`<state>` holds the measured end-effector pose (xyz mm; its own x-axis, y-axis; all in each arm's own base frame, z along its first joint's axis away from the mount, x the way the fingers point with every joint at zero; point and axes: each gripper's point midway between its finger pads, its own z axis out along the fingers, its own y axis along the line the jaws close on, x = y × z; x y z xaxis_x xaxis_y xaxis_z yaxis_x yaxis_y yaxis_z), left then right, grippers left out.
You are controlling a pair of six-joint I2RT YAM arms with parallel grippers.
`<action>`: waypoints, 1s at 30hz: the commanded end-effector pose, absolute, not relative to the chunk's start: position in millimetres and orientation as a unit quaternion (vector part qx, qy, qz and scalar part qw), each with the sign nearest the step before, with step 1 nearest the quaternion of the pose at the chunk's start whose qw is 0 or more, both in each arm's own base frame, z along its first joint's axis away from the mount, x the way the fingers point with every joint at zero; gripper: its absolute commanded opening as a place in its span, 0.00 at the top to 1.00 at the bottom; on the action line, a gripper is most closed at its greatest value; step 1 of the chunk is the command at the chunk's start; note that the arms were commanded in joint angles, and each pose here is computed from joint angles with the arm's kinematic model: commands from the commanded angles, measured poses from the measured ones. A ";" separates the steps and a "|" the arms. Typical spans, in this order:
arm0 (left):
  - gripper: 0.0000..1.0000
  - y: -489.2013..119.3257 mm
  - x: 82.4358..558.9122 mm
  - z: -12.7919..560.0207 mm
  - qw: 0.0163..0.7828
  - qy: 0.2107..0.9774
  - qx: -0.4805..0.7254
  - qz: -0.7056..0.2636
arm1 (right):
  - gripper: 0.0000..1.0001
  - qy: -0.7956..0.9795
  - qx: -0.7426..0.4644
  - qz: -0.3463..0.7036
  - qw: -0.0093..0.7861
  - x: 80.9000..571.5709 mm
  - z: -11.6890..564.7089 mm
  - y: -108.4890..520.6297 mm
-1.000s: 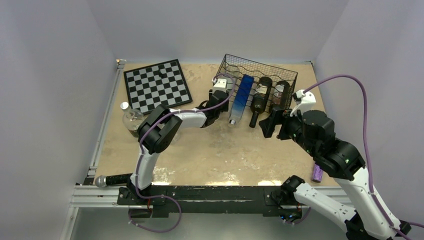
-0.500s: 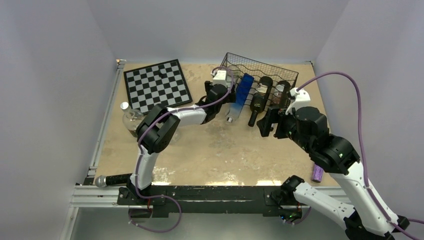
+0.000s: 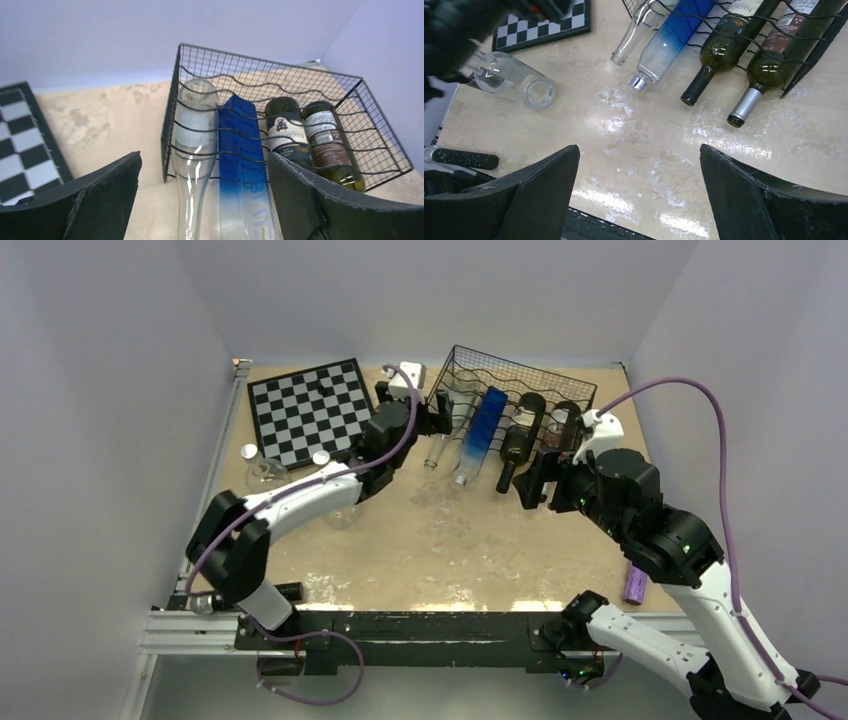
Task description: Put the wine bottle on the wine rack
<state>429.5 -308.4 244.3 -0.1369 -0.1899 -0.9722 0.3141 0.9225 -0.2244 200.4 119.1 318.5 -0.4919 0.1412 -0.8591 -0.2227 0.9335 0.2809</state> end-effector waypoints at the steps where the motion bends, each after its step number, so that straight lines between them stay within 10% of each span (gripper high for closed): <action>1: 0.01 -275.2 399.1 302.2 0.666 0.725 0.067 -0.161 | 0.04 0.825 -0.034 0.203 0.527 209.8 342.3 130.5; 21: 0.06 -72.1 287.6 318.7 0.516 0.856 0.035 0.013 | 0.05 0.823 -0.109 0.297 0.471 219.1 333.5 196.0; 30: 0.07 -86.2 279.7 270.0 0.425 0.902 0.073 -0.033 | 0.05 0.840 -0.102 0.285 0.450 218.5 316.7 194.1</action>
<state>290.0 -70.1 294.3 -0.5448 0.0608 -0.8364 0.0571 0.9977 0.0353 218.6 191.7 314.1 -0.5720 0.0657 -0.8176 -0.4294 0.8253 0.3668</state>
